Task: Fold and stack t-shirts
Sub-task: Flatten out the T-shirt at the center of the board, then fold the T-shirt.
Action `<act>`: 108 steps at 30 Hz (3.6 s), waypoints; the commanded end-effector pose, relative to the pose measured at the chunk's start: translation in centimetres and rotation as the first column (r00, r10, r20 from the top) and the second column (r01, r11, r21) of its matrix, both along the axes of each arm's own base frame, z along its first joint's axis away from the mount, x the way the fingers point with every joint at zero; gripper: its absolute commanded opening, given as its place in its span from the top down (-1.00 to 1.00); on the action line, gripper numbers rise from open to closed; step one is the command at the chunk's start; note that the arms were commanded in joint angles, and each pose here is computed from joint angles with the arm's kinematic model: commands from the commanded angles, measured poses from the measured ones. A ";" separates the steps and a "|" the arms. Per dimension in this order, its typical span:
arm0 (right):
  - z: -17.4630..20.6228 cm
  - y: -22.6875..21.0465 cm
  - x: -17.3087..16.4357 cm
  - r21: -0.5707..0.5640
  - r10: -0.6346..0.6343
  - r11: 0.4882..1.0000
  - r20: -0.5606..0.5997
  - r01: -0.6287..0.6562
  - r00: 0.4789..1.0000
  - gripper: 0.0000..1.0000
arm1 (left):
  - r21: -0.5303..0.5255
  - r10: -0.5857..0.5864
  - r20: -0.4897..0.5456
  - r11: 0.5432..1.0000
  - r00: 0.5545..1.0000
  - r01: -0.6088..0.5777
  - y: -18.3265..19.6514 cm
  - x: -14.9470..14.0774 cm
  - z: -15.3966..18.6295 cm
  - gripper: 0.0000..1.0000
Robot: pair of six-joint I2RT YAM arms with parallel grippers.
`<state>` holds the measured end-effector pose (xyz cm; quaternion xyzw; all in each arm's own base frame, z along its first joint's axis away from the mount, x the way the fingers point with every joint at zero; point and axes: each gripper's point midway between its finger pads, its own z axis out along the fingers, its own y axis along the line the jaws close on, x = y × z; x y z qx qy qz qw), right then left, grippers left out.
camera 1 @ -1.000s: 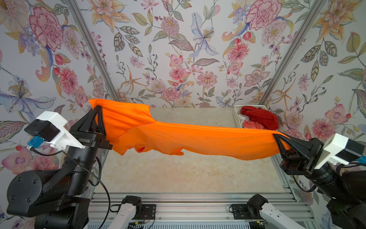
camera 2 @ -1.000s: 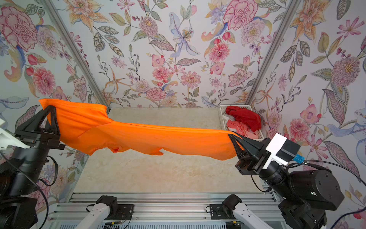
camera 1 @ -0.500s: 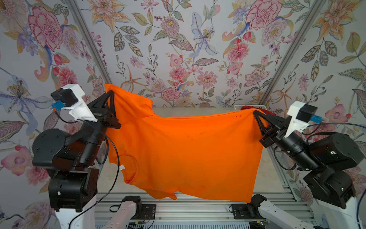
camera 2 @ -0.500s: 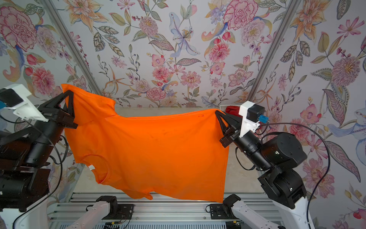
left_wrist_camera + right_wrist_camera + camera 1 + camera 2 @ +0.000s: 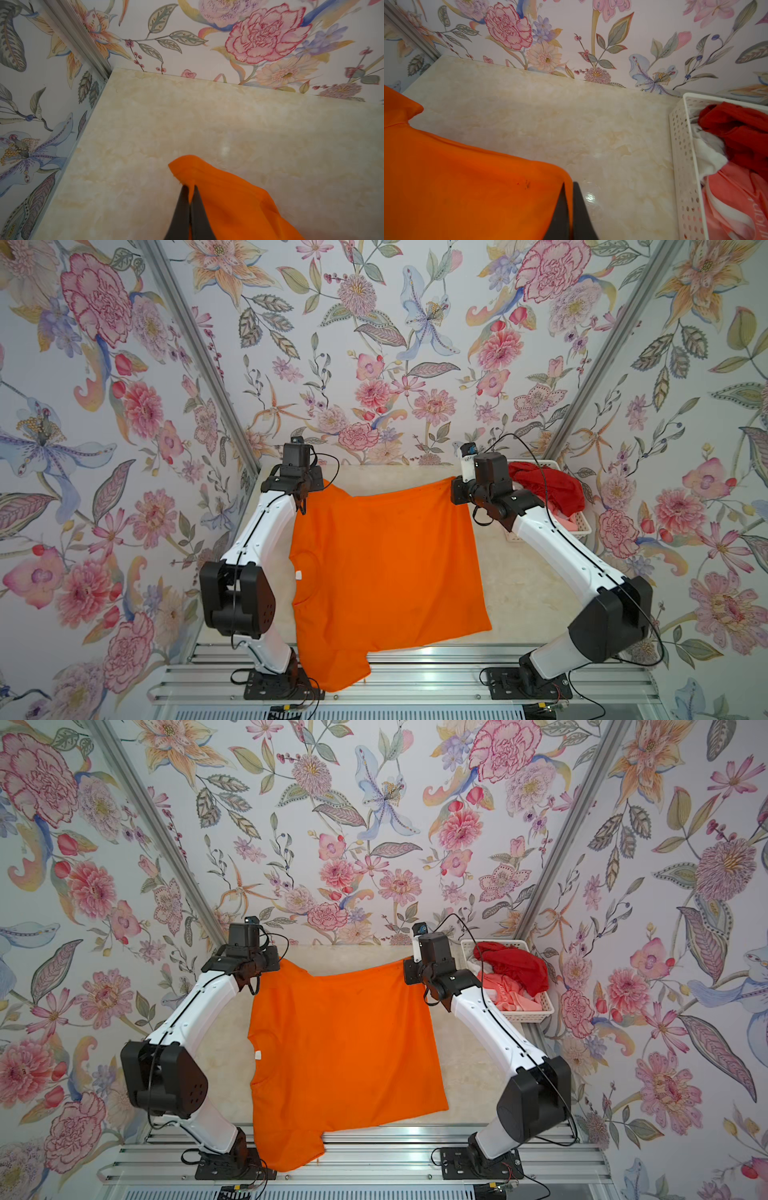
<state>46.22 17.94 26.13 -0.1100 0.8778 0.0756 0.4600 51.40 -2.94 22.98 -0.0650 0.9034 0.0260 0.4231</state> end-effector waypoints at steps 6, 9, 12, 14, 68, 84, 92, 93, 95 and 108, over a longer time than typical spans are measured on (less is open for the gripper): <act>-7.1 -2.5 17.4 -0.160 -0.210 0.966 -0.032 0.203 0.977 -0.99 | 0.145 0.052 0.103 0.987 0.993 -0.067 1.3 15.3 -2.8 -0.97; -5.0 -3.0 21.1 -0.153 -0.229 0.957 0.119 0.245 0.966 -1.00 | 0.152 0.063 0.189 0.984 0.980 -0.093 1.2 17.4 -0.9 -0.97; -2.7 -4.8 22.0 -0.121 -0.292 0.940 0.198 0.318 0.936 -1.00 | 0.180 0.081 0.263 0.975 0.962 -0.131 1.9 17.2 3.0 -0.97; -0.5 -5.7 21.6 -0.074 -0.309 0.940 0.234 0.334 0.922 -1.00 | 0.215 0.096 0.302 0.962 0.949 -0.166 2.7 16.3 6.1 -0.97; -14.9 -8.9 -17.8 0.526 -0.143 0.743 -0.477 0.413 0.867 -0.73 | -0.592 -0.103 -0.588 0.731 0.802 -0.340 -9.8 -39.3 -23.1 -0.44; -20.5 -10.7 -18.6 0.481 -0.207 0.646 -0.637 0.593 0.743 -0.80 | -0.527 -0.072 -0.553 0.802 0.830 -0.281 -9.5 -37.8 -22.4 1.00; -23.3 -11.5 -18.6 0.456 -0.230 0.599 -0.689 0.658 0.687 -0.69 | -0.493 -0.068 -0.543 0.833 0.837 -0.252 -9.5 -36.9 -21.5 1.00; -23.5 -11.6 -18.3 0.455 -0.235 0.600 -0.686 0.658 0.688 -0.66 | -0.489 -0.067 -0.540 0.836 0.839 -0.247 -9.5 -36.8 -21.4 1.00; -23.9 -11.6 -17.7 0.453 -0.236 0.605 -0.684 0.655 0.691 -0.57 | -0.486 -0.064 -0.533 0.839 0.843 -0.244 -9.4 -36.7 -21.1 1.00; -25.3 -10.1 -17.8 0.379 -0.243 0.673 -0.698 0.635 0.674 1.00 | -0.472 -0.125 -0.493 0.870 0.861 -0.144 -9.4 -36.5 -17.7 1.00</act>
